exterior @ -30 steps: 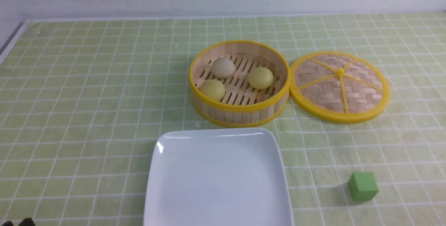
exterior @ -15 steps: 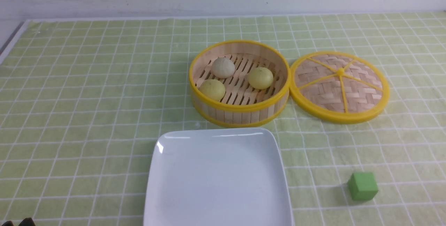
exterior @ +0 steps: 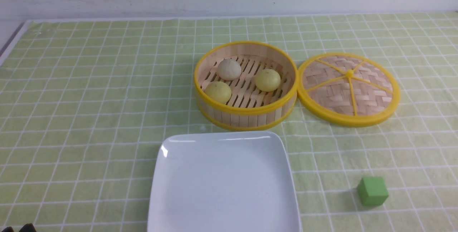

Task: Put the steamed buns into the plate on the green tablecloth.
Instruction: 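Reach toward a bun in the bamboo steamer with the right gripper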

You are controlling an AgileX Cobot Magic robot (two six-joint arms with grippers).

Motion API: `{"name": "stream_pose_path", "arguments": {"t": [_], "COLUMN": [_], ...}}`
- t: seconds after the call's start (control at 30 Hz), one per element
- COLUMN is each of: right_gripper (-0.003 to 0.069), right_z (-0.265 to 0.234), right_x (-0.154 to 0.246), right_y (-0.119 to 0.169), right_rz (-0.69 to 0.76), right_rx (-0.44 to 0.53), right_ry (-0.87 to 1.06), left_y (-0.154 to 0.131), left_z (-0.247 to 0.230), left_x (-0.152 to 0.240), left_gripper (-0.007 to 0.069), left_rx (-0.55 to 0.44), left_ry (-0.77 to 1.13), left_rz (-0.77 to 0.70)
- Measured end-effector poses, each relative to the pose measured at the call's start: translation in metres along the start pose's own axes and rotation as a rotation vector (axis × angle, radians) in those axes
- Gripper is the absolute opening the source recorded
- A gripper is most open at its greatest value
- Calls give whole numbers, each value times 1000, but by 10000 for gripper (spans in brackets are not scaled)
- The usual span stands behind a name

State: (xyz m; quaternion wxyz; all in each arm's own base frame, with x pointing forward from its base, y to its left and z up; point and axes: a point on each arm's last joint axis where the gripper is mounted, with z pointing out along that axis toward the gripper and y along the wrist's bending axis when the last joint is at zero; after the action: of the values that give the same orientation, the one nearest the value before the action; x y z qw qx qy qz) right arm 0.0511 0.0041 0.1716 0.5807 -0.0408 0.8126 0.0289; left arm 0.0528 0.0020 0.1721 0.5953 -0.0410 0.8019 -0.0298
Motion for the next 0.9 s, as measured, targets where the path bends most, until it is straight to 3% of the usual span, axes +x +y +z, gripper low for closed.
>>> {"name": "stream_pose_path", "arguments": {"t": [0.27, 0.33, 0.47, 0.53, 0.57, 0.63, 0.9], "right_gripper": [240, 240, 240, 240, 240, 240, 240], "right_z": [0, 0, 1, 0, 0, 0, -1], "right_x": [0, 0, -2, -3, -3, -5, -14], "right_y": [0, -1, 6, 10, 10, 13, 11], "right_rz": [-10, -11, 345, 552, 562, 739, 824], "right_rx": [4, 7, -73, -121, -126, -167, -192], "right_ry": [0, -5, -29, -26, -26, -21, -115], "left_y": [0, -1, -10, -14, -14, -17, -18], "left_z": [0, 0, 0, -1, -1, -2, -4], "left_x": [0, 0, -1, -2, -2, -3, -14], "left_gripper": [242, 242, 242, 242, 242, 242, 211], "left_rx": [1, 13, 115, 154, 161, 193, 234], "left_ry": [0, 2, 26, 42, 46, 67, 19], "left_rz": [-4, -75, -601, -816, -857, -1052, -1129]}}
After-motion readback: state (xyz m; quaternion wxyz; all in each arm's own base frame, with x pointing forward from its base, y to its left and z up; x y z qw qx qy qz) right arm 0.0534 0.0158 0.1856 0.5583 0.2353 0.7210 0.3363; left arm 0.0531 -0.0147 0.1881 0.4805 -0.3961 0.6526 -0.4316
